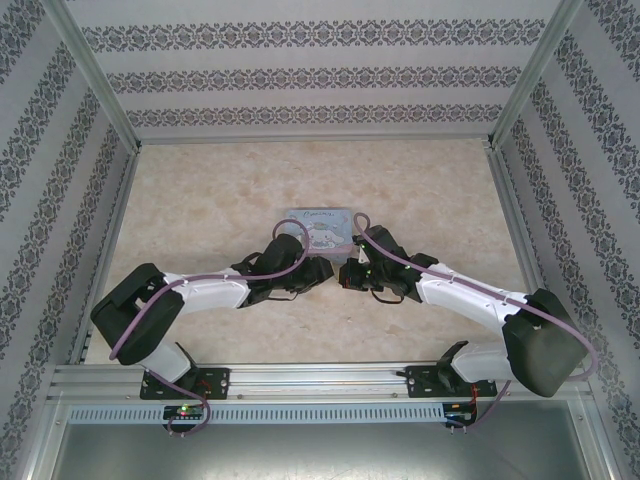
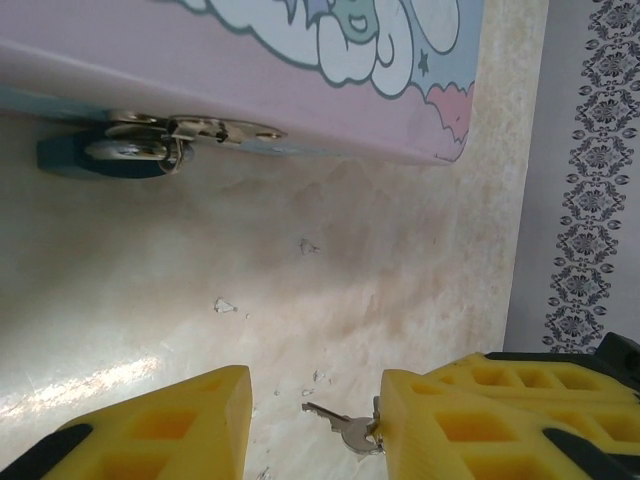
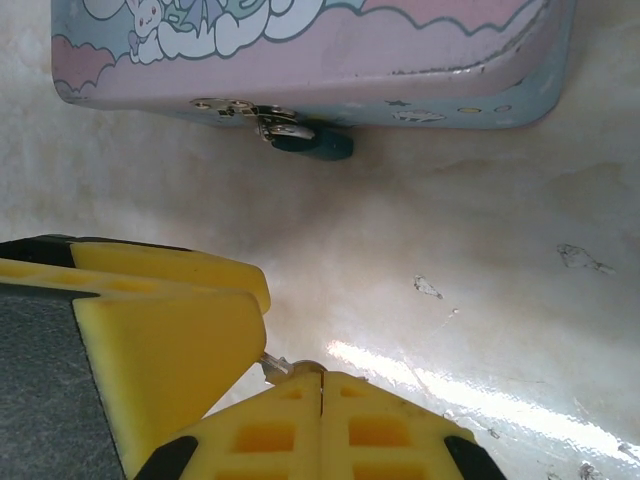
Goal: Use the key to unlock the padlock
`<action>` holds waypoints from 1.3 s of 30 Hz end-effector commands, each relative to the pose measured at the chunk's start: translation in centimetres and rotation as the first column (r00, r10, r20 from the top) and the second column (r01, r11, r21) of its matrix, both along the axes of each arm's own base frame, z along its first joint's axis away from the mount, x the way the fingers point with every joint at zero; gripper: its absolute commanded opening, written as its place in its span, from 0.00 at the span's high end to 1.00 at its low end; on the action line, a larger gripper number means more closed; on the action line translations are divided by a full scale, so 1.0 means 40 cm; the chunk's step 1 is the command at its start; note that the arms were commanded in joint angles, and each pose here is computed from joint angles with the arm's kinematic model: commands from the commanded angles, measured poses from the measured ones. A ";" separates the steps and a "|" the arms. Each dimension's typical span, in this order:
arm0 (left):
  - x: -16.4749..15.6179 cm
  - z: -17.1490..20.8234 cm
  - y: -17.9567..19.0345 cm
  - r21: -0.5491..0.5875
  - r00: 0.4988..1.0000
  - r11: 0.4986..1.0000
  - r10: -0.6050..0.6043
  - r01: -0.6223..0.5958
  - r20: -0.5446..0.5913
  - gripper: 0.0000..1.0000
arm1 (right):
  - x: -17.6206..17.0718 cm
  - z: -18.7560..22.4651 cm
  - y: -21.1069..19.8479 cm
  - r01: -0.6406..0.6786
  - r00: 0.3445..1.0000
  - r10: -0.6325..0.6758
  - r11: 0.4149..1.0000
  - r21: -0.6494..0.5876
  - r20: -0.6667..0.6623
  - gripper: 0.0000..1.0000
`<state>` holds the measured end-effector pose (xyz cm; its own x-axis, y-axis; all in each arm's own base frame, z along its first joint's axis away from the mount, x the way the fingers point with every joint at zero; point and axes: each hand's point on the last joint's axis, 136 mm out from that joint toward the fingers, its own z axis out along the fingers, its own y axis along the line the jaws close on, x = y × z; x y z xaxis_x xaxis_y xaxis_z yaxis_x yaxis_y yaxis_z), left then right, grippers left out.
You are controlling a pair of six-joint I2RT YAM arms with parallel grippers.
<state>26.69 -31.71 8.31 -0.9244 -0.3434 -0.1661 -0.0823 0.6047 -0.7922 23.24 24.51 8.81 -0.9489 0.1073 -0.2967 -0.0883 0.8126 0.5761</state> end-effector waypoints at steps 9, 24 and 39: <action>0.033 0.033 -0.042 -0.034 0.999 0.999 0.014 -0.013 0.037 0.68 | 0.012 0.027 0.010 -0.004 1.000 0.003 0.999 0.036 0.021 1.00; 0.055 0.040 -0.042 -0.020 0.998 0.999 0.043 -0.042 0.055 0.77 | 0.002 0.015 0.001 -0.002 1.000 0.001 0.999 0.035 0.016 1.00; 0.053 0.036 -0.043 -0.014 0.998 0.999 0.038 -0.037 0.054 0.98 | 0.002 0.014 0.001 0.000 1.000 0.000 0.999 0.039 0.015 1.00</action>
